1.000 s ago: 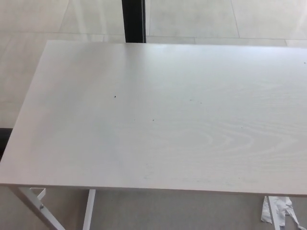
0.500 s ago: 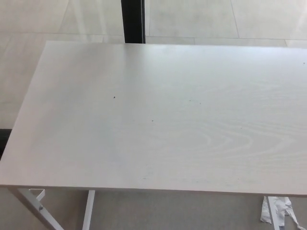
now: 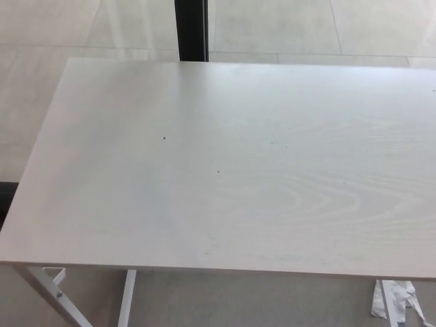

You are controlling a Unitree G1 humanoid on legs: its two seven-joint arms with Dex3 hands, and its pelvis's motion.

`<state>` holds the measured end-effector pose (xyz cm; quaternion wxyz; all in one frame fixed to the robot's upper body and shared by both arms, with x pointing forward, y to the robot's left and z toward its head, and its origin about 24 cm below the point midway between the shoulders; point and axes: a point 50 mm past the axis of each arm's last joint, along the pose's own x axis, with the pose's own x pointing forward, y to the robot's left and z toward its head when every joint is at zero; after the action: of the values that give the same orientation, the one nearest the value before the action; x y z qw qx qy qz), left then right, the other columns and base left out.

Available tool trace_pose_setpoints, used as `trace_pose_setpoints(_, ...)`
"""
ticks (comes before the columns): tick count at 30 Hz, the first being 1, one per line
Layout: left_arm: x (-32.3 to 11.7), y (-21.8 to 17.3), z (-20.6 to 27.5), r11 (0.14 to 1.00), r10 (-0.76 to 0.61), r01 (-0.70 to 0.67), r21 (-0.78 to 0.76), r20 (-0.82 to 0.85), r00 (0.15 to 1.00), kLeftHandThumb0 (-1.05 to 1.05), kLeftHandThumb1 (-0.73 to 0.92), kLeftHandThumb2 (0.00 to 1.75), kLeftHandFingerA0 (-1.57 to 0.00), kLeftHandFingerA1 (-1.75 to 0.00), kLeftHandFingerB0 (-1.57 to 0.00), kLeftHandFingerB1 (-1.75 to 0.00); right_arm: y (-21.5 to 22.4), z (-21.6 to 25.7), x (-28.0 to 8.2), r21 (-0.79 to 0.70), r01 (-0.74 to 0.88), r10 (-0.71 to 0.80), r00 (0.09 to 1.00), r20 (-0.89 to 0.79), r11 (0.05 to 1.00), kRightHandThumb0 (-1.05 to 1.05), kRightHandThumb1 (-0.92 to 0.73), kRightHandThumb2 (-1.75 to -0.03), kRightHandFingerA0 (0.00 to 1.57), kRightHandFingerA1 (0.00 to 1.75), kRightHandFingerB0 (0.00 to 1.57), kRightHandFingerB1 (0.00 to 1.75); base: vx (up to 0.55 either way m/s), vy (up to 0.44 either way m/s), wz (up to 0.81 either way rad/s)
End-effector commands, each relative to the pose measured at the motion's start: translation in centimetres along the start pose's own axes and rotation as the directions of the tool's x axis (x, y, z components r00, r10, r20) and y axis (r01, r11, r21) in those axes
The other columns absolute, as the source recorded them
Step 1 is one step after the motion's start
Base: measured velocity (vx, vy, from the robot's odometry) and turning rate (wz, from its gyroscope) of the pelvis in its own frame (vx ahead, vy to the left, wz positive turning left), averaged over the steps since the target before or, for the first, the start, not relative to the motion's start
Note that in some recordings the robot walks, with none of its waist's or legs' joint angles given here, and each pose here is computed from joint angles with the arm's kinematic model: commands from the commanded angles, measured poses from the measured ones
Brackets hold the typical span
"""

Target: The robot uses both its hands to grab the left and right ends of a football kept in the middle of the desk infront of it, lifts it up and places it in the palm of a person

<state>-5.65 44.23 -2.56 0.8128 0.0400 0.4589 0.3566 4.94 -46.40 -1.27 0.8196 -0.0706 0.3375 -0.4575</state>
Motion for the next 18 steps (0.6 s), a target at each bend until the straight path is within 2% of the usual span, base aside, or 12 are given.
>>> trace_pose_setpoints(1,-0.1,0.3,1.4,1.000,-0.018,0.019,-0.008,0.106,0.994,-0.68,0.47,0.82,-0.35,-0.76,-0.16,-0.55,-0.3,1.6,0.0,-0.065,-0.050,0.057,0.993,0.108,0.997,-0.65,-0.61,-0.59,0.37,0.49,0.24,0.30,0.00,0.000,0.00)
trace_pose_setpoints(2,-0.1,0.3,1.4,1.000,-0.021,0.021,0.004,0.106,0.994,-0.68,0.60,0.58,-0.33,-0.84,-0.19,-0.51,-0.2,1.6,0.0,-0.068,-0.051,0.058,0.992,0.109,0.996,-0.63,-0.61,-0.59,0.43,0.49,0.24,0.29,0.00,0.000,0.00)
trace_pose_setpoints(3,-0.2,0.3,1.5,1.000,-0.025,0.023,0.017,0.107,0.994,-0.68,0.60,0.58,-0.33,-0.84,-0.19,-0.51,-0.2,1.6,0.0,-0.071,-0.052,0.059,0.992,0.109,0.996,-0.63,-0.61,-0.59,0.43,0.49,0.24,0.29,0.00,0.000,0.00)
trace_pose_setpoints(4,-0.2,0.3,1.4,1.000,-0.018,0.016,0.023,0.107,0.994,-0.66,0.62,0.58,-0.31,-0.83,-0.21,-0.51,-0.1,1.6,0.0,-0.072,-0.055,0.062,0.992,0.112,0.996,-0.65,-0.49,-0.85,0.52,0.65,0.16,0.43,0.00,0.000,0.00)
trace_pose_setpoints(6,0.0,0.3,2.0,0.999,-0.020,0.017,0.031,0.121,0.992,-0.64,0.64,0.58,-0.33,-0.83,-0.24,-0.51,0.3,1.6,0.0,-0.064,-0.062,0.070,0.991,0.118,0.996,-0.73,-0.53,-0.84,0.54,0.65,0.19,0.42,0.00,0.000,0.00)
trace_pose_setpoints(7,0.0,0.4,2.1,0.999,-0.014,0.007,0.054,0.120,0.993,-0.71,0.52,0.92,-0.45,-0.78,-0.21,-0.54,0.4,1.5,0.0,-0.066,-0.065,0.072,0.990,0.117,0.996,-0.63,-0.62,-0.59,0.61,0.59,0.26,0.30,0.00,0.000,0.00)
trace_pose_setpoints(8,0.0,0.6,2.2,0.998,0.004,-0.011,0.065,0.117,0.993,-0.64,0.64,0.58,-0.38,-0.78,-0.37,-0.47,0.6,1.4,0.0,-0.072,-0.073,0.081,0.990,0.118,0.995,-0.61,-0.63,-0.60,0.60,0.59,0.27,0.30,0.00,0.000,0.00)
trace_pose_setpoints(9,0.1,0.6,2.2,0.999,0.012,-0.015,0.028,0.114,0.993,-0.71,0.53,0.93,-0.38,-0.73,-0.32,-0.56,0.8,1.4,0.0,-0.076,-0.077,0.086,0.989,0.121,0.994,-0.60,-0.63,-0.60,0.62,0.59,0.28,0.30,0.00,0.000,0.00)
trace_pose_setpoints(10,0.1,0.5,2.0,1.000,0.006,-0.008,0.022,0.112,0.994,-0.74,0.54,0.93,-0.36,-0.73,-0.34,-0.57,0.7,1.6,0.0,-0.080,-0.073,0.083,0.989,0.121,0.994,-0.61,-0.64,-0.60,0.66,0.67,0.28,0.30,0.00,0.000,0.00)
trace_pose_setpoints(14,0.0,0.5,1.8,0.999,0.001,-0.006,0.038,0.113,0.994,-0.74,0.55,0.94,-0.43,-0.77,-0.30,-0.56,0.4,1.5,0.1,-0.093,-0.069,0.079,0.991,0.108,0.993,-0.63,-0.63,-0.59,0.70,0.71,0.28,0.30,0.00,0.000,0.00)
trace_pose_setpoints(17,0.2,0.4,2.0,1.000,0.006,-0.010,0.029,0.116,0.993,-0.74,0.53,0.93,-0.42,-0.76,-0.31,-0.57,0.4,1.6,0.0,-0.109,-0.069,0.082,0.989,0.120,0.992,-0.62,-0.64,-0.60,0.68,0.67,0.28,0.30,0.00,0.000,0.00)
trace_pose_setpoints(18,0.1,0.4,2.1,0.997,0.003,-0.011,0.076,0.109,0.994,-0.72,0.54,0.95,-0.46,-0.78,-0.27,-0.55,0.4,1.5,0.0,-0.100,-0.073,0.085,0.988,0.126,0.992,-0.71,-0.55,-0.86,0.61,0.68,0.23,0.43,0.00,0.000,0.00)
